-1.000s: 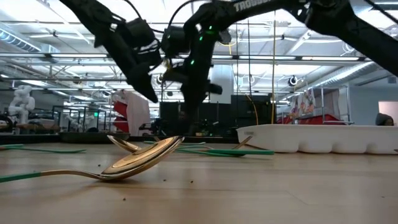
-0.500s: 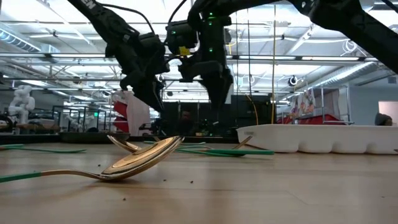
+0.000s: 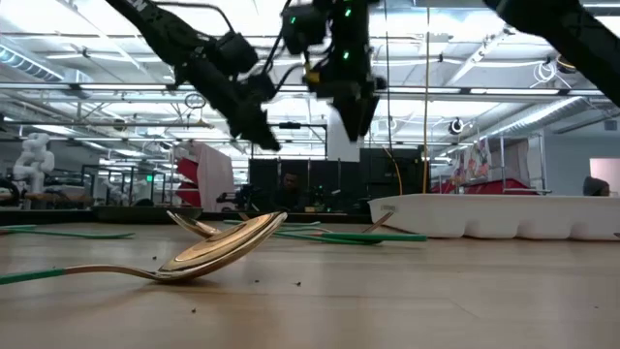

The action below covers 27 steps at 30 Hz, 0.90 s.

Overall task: Sort silverware
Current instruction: Put the green knife into the silverware tray

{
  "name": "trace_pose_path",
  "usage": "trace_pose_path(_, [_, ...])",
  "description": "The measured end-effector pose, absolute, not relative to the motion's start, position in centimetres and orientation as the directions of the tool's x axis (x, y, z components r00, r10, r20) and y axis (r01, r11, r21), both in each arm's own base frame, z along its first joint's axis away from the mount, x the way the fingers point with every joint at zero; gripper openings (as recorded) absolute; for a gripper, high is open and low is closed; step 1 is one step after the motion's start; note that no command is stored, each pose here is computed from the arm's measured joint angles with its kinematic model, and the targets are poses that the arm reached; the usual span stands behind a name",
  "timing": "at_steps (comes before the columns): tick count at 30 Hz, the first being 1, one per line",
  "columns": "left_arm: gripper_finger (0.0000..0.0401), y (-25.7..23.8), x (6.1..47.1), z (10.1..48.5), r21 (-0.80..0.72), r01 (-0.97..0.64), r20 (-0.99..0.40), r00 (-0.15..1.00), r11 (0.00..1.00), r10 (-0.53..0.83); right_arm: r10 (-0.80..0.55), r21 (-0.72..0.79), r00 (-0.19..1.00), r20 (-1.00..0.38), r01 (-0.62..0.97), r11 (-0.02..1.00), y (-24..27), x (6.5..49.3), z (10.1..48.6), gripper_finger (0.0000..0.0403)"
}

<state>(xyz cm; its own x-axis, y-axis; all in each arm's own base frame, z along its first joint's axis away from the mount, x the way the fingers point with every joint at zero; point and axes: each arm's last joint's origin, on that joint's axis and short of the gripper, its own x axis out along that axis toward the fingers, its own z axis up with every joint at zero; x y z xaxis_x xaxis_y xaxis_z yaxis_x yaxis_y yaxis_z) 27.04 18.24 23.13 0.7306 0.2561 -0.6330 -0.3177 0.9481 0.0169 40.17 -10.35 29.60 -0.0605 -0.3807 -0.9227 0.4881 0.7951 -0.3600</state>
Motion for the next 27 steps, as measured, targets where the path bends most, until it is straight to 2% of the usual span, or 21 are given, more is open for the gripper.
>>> trace_pose_path(4, [0.0079,17.6,26.3,25.4,0.014,-0.268,-0.636,0.741,0.963,0.215,-0.402,-0.37,-0.024,-0.915,0.447,0.815,-10.3,39.5,31.0,0.0213])
trace_pose_path(10, [0.0079,17.2,24.6,27.8,0.068,-0.339,-0.612,0.728,0.938,0.308,-0.393,-0.353,-0.007,-0.92,0.454,0.818,-10.6,39.4,31.3,0.0213])
trace_pose_path(13, [0.0079,16.7,24.0,27.9,0.061,-0.341,-0.645,0.704,0.938,0.298,-0.43,-0.334,0.094,-0.898,0.49,0.805,-10.4,37.8,34.7,0.0212])
trace_pose_path(15, [0.0079,15.9,24.0,27.9,0.024,-0.294,-0.659,0.714,0.956,0.236,-0.491,-0.312,0.228,-0.841,0.538,0.784,-9.9,34.3,39.8,0.0212])
trace_pose_path(18, [0.0079,15.0,24.4,27.7,-0.038,-0.242,-0.667,0.729,0.969,0.156,-0.594,-0.229,0.458,-0.662,0.63,0.742,-8.1,24.4,48.9,0.0212])
trace_pose_path(19, [0.0079,14.8,24.4,27.6,-0.017,-0.239,-0.682,0.713,0.971,0.163,-0.608,-0.211,0.492,-0.623,0.643,0.737,-7.7,22.8,50.1,0.0212])
trace_pose_path(20, [0.0079,14.8,24.3,27.5,0.043,-0.251,-0.701,0.682,0.967,0.208,-0.62,-0.176,0.532,-0.576,0.661,0.73,-7.1,19.8,51.6,0.0212])
trace_pose_path(21, [0.0079,15.0,24.2,27.3,0.117,-0.26,-0.719,0.644,0.959,0.262,-0.618,-0.171,0.538,-0.574,0.659,0.732,-6.9,18.6,51.9,0.0212])
trace_pose_path(22, [0.0079,15.1,24.2,26.9,0.177,-0.247,-0.74,0.604,0.953,0.294,-0.594,-0.171,0.535,-0.601,0.64,0.749,-6.9,19.1,51.5,0.0212])
trace_pose_path(23, [0.008,15.3,24.2,26.4,0.226,-0.226,-0.765,0.562,0.948,0.316,-0.563,-0.163,0.524,-0.639,0.623,0.765,-7.4,21.5,50.4,0.0212])
trace_pose_path(25, [0.0083,15.8,24.1,25.2,0.263,-0.156,-0.811,0.499,0.952,0.306,-0.533,-0.156,0.498,-0.684,0.614,0.774,-8.1,24.2,48.8,0.0212])
trace_pose_path(27, [0.0087,16.1,24.4,24.3,0.275,-0.067,-0.838,0.473,0.959,0.273,-0.491,-0.17,0.42,-0.763,0.602,0.78,-8.7,27.9,45.9,0.0212])
